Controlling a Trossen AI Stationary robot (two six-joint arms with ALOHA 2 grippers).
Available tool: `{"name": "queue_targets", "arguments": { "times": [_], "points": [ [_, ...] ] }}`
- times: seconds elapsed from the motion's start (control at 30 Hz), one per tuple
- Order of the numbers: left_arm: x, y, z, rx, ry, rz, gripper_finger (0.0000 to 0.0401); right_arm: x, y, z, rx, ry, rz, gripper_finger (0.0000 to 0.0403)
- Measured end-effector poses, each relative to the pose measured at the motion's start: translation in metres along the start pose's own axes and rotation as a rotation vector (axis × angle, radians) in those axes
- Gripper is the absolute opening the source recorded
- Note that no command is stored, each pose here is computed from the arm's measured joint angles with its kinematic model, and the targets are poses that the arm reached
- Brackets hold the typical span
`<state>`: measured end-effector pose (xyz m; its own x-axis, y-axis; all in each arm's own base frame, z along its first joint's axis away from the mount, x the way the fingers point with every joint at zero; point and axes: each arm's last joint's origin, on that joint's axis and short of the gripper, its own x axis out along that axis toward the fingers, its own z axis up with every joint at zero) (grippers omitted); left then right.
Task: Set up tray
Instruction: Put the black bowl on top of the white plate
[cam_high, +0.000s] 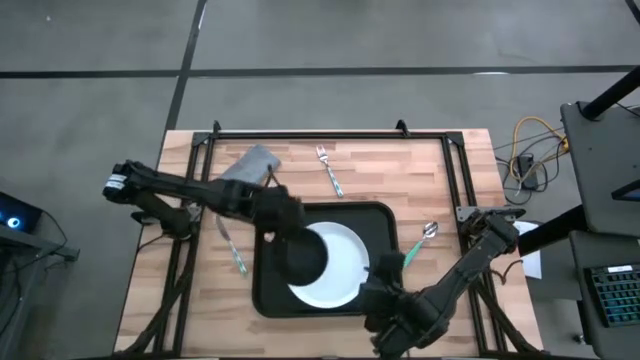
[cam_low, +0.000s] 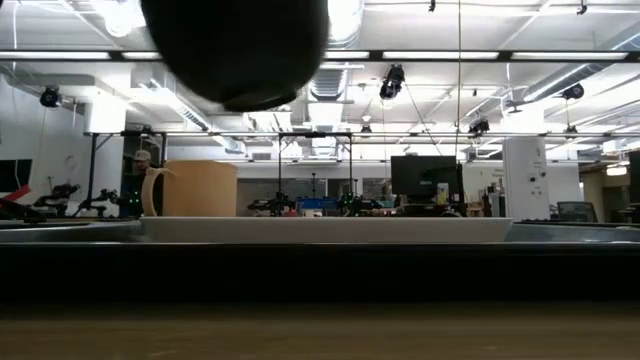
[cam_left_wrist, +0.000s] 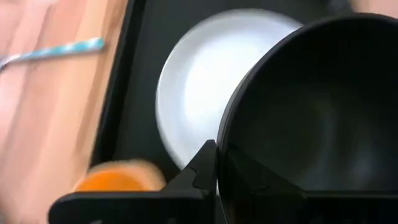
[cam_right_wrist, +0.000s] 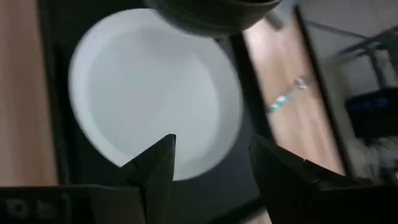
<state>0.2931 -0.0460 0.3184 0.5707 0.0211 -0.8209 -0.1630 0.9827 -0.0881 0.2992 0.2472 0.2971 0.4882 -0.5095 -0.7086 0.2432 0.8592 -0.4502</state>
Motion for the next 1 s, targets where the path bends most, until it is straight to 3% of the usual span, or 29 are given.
{"name": "queue_targets", "arguments": {
  "times": [0.1,0.23,0.53,1.0],
  "points": [
    [0.012,0.014,0.009,-0.036,-0.046,-0.057,0.0000,-0.006,-0.010,-0.004,0.032,0.023,-0.033,0.0194],
    [0.038,0.025,0.013,-0.047,0.000,-0.051,0.0000,-0.010,-0.016,-0.009,0.045,0.015,-0.033,0.0194],
    [0.097,0.023,0.028,-0.023,0.129,-0.106,0.0000,-0.002,-0.028,-0.030,0.081,0.028,-0.095,0.0194],
    [0.129,0.043,0.027,-0.047,0.181,-0.124,0.0000,0.000,-0.027,-0.050,0.114,0.035,-0.110,0.0194]
  ]
}}
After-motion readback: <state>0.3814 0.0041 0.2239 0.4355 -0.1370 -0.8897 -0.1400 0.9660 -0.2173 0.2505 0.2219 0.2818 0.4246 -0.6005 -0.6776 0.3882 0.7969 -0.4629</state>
